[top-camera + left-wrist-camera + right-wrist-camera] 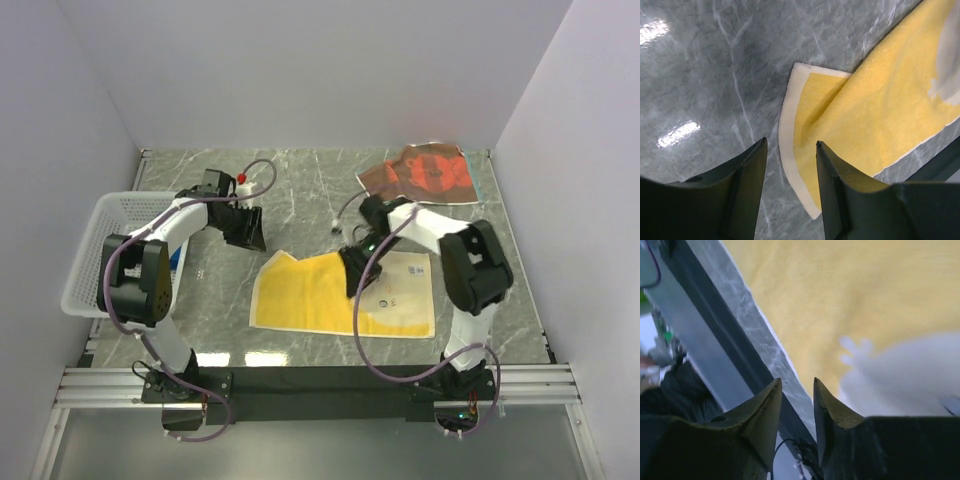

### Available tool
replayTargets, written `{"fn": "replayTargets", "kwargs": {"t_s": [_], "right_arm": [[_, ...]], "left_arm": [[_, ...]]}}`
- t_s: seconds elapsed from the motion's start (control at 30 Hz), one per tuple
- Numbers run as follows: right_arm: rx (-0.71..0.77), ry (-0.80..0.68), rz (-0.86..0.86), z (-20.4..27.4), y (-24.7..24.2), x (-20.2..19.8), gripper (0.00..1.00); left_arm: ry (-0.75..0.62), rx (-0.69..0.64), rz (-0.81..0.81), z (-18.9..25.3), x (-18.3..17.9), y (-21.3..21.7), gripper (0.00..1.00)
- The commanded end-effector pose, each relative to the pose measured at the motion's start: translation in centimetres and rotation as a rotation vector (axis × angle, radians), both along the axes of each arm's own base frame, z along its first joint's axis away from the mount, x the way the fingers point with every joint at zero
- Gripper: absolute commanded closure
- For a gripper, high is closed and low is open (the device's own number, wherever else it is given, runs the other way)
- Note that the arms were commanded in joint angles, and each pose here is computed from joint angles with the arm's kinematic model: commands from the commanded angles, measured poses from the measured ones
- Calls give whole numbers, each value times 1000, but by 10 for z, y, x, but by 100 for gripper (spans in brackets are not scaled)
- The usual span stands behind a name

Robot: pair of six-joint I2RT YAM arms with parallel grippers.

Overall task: Roll the towels
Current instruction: Move the towel to the center of the board, then flatten the towel

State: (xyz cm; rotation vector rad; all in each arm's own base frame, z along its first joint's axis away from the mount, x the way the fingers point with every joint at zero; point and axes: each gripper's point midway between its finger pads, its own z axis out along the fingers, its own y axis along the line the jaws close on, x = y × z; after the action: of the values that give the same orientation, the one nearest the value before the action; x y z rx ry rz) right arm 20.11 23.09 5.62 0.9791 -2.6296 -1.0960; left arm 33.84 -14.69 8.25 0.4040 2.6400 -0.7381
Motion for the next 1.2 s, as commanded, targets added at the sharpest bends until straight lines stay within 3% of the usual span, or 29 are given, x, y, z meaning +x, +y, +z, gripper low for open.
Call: {"fn": "replayTargets", "kwargs": {"t_s": [0.0, 0.13, 0.23, 0.4, 0.73, 0.97, 1.07, 1.17], "right_arm": [[59, -230, -158, 59, -37, 61, 60], [-201, -380, -314, 49, -116, 116, 54], [-335, -387, -431, 39, -170, 138, 53], [-460, -379, -506, 21, -217, 153, 54], [-567, -336, -503, -24, -238, 161, 54], [-540, -312, -511, -36, -232, 166, 59], [-500, -286, -499, -36, -225, 163, 68], [-484, -262, -485, -39, -221, 159, 83]], "left_arm": [[-77, 2, -69, 9, 14, -10, 51], [-101, 35, -123, -2, 19, -18, 51], [-118, 76, -152, -13, 24, -25, 50], [-111, 88, -157, -22, 30, -30, 48], [-105, 137, -180, -35, 33, -38, 44], [-98, 149, -181, -40, 34, -37, 43], [-101, 169, -182, -42, 36, -36, 44], [-108, 197, -185, -45, 40, -34, 45]]}}
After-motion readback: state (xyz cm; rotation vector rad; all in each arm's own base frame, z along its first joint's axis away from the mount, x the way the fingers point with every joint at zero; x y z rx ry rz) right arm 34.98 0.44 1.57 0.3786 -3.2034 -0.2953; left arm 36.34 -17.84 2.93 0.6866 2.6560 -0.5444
